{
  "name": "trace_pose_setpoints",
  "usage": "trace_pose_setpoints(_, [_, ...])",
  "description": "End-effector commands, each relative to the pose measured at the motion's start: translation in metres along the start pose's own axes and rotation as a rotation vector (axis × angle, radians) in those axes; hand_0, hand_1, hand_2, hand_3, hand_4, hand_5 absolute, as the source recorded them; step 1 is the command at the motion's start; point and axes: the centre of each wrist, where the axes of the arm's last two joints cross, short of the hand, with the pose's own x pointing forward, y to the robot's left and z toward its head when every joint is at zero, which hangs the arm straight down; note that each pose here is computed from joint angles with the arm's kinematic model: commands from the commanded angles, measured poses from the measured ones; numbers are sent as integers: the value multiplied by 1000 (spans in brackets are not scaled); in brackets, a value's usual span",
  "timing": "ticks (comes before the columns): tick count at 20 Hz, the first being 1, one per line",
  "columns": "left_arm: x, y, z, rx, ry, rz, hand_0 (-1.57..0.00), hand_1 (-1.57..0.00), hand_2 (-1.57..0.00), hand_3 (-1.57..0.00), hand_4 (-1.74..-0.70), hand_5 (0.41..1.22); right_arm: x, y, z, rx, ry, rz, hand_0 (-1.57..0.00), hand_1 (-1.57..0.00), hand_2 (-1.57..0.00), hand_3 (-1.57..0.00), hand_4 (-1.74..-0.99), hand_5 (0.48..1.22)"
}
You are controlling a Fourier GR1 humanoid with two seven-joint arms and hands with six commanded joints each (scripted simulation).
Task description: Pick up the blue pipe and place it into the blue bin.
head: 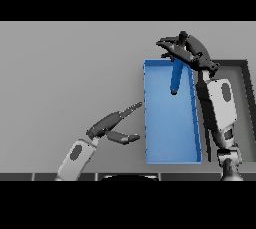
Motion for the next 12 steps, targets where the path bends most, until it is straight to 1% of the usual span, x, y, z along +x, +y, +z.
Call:
trace_pose_setpoints(1, [1, 0, -1, 2, 0, 0, 1, 1, 1, 1, -868, 481, -13, -4, 3, -32, 46, -5, -1571, -1571, -1571, -1571, -1499, 1221])
trace_pose_setpoints(3, [-1, -1, 1, 0, 5, 1, 1, 1, 1, 1, -874, 479, -35, -8, 13, -97, 142, -33, -1571, -1571, -1571, -1571, -1499, 1221])
trace_pose_setpoints(4, [2, -5, -1, -1, 2, 7, 1, 1, 1, 1, -877, 479, -44, -11, 16, -119, 175, -20, -1571, -1571, -1571, -1571, -1499, 1221])
trace_pose_setpoints(5, [2, -4, 1, 2, 3, 7, 1, 1, 1, 1, -879, 477, -52, -13, 16, -140, 219, -17, -1571, -1571, -1571, -1281, -1547, 1221])
trace_pose_setpoints(6, [3, -3, -1, 5, 11, 0, 1, 1, 1, 1, -880, 475, -57, -16, 17, -156, 256, -19, -1571, -1571, -1571, -1025, -1586, 1221])
trace_pose_setpoints(7, [2, -1, 0, 5, 4, -1, 1, 1, 1, 1, -881, 476, -67, -19, 20, -160, 304, -19, -1571, -1571, -1571, -820, -1617, 1221])
trace_pose_setpoints(8, [4, -2, -3, 10, 9, -1, 1, 1, 1, 1, -883, 479, -74, -20, 24, -154, 344, -7, -1571, -1571, -1571, -681, -1642, 1221])
trace_pose_setpoints(9, [4, 0, -4, 7, 13, -1, 1, 1, 1, 1, -885, 481, -83, -20, 26, -161, 394, 6, -1571, -1571, -1571, -617, -1662, 1221])
trace_pose_setpoints(10, [3, 1, -1, 8, 9, 2, 1, 1, 1, 1, -886, 483, -91, -19, 27, -175, 439, 6, -1571, -1571, -1571, -808, -1617, 1199])
trace_pose_setpoints(11, [4, -2, -1, 0, 8, 4, 1, 1, 1, 1, -885, 486, -99, -20, 26, -197, 494, -2, -1571, -1514, -1454, -960, -1573, 1188])
trace_pose_setpoints(12, [3, -2, -1, 4, 13, 4, 1, 1, 1, 1, -883, 490, -100, -22, 28, -214, 508, -20, -1257, -1211, -1163, -768, -1515, 1176])
